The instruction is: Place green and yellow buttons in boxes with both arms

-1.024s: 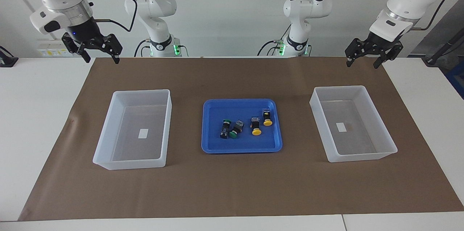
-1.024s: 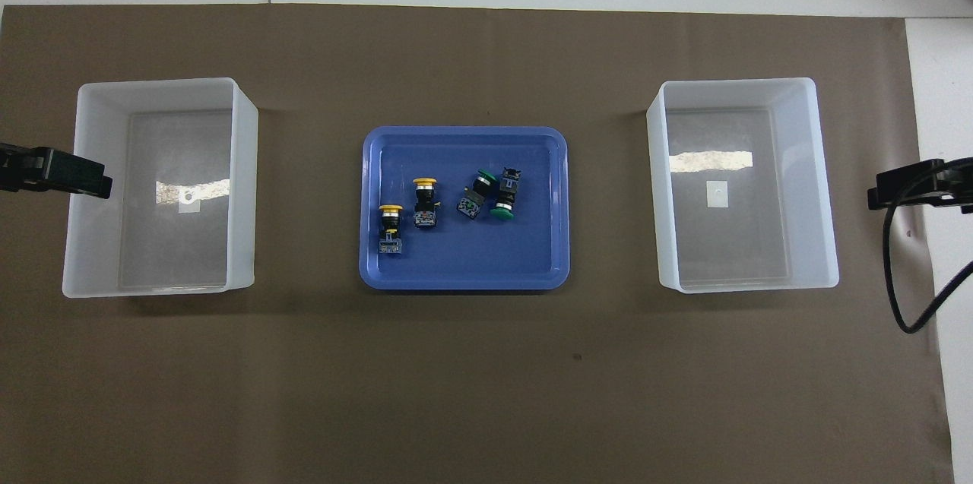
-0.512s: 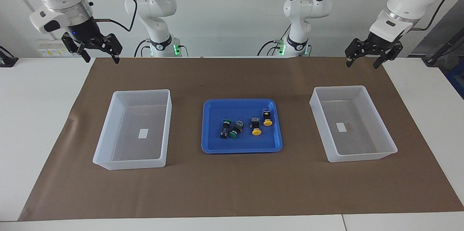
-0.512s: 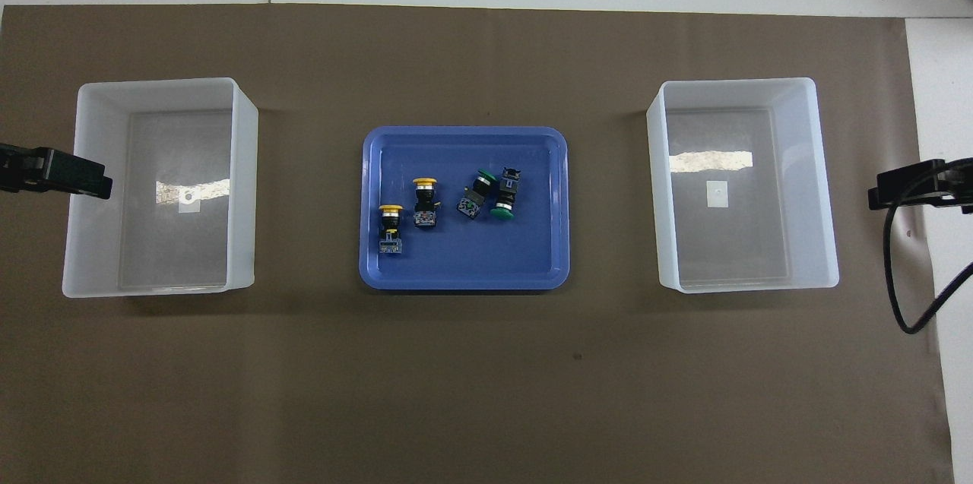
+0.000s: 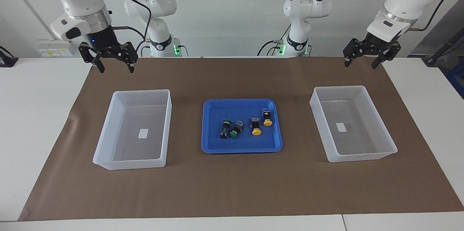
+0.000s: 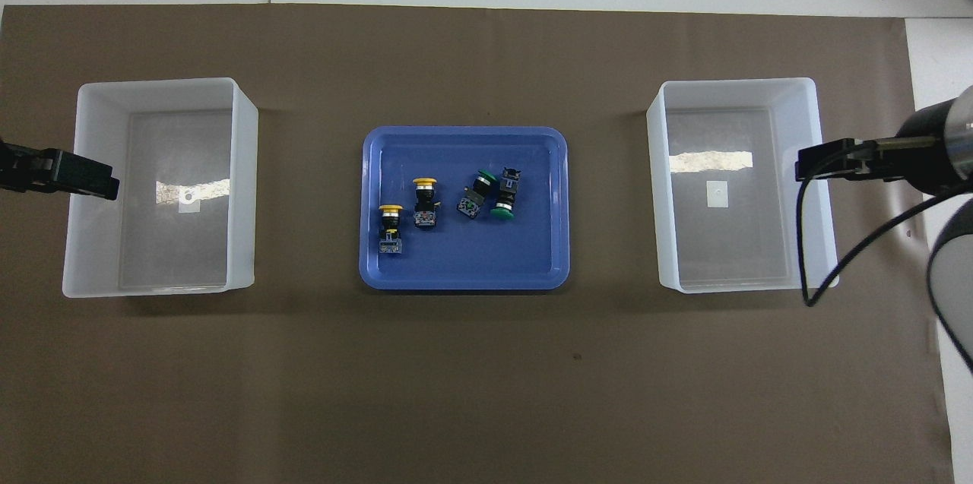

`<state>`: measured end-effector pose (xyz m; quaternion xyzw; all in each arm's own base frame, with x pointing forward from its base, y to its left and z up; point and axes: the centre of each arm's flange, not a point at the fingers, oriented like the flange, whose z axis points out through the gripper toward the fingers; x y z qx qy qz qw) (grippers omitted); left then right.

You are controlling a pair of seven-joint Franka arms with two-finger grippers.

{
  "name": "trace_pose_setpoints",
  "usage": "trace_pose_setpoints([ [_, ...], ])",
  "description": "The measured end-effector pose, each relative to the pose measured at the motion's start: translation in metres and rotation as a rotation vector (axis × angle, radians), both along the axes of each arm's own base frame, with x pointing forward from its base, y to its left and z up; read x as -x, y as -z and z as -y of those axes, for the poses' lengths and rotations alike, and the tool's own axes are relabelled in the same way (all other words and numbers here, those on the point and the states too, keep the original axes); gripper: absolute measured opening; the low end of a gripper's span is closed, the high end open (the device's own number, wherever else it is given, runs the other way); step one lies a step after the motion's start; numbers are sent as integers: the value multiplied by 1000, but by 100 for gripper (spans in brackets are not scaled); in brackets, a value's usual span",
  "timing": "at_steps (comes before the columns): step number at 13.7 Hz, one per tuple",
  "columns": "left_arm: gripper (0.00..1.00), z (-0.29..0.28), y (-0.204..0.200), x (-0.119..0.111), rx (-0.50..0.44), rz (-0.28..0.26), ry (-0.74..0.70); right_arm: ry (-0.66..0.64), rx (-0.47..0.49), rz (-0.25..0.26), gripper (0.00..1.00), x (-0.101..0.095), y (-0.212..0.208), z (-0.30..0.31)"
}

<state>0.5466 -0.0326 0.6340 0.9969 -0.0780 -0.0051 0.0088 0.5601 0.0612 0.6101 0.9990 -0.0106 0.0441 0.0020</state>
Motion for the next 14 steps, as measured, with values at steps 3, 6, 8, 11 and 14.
trace_pose_setpoints([
  [3, 100, 14, 8, -3, 3, 43, 24, 28, 0, -6, 100, -25, 53, -57],
  [6, 100, 47, 39, 2, 8, 95, 79, 74, -11, 23, 100, -51, 120, -119],
  [8, 100, 61, 60, 8, 11, 119, 104, 69, -22, 48, 100, -57, 157, -164],
  [11, 100, 95, 95, 17, 23, 146, 83, 62, -101, 49, 100, -53, 196, -211],
  [14, 100, 133, 140, 31, 37, 153, 58, 45, -139, 62, 100, -41, 227, -236],
])
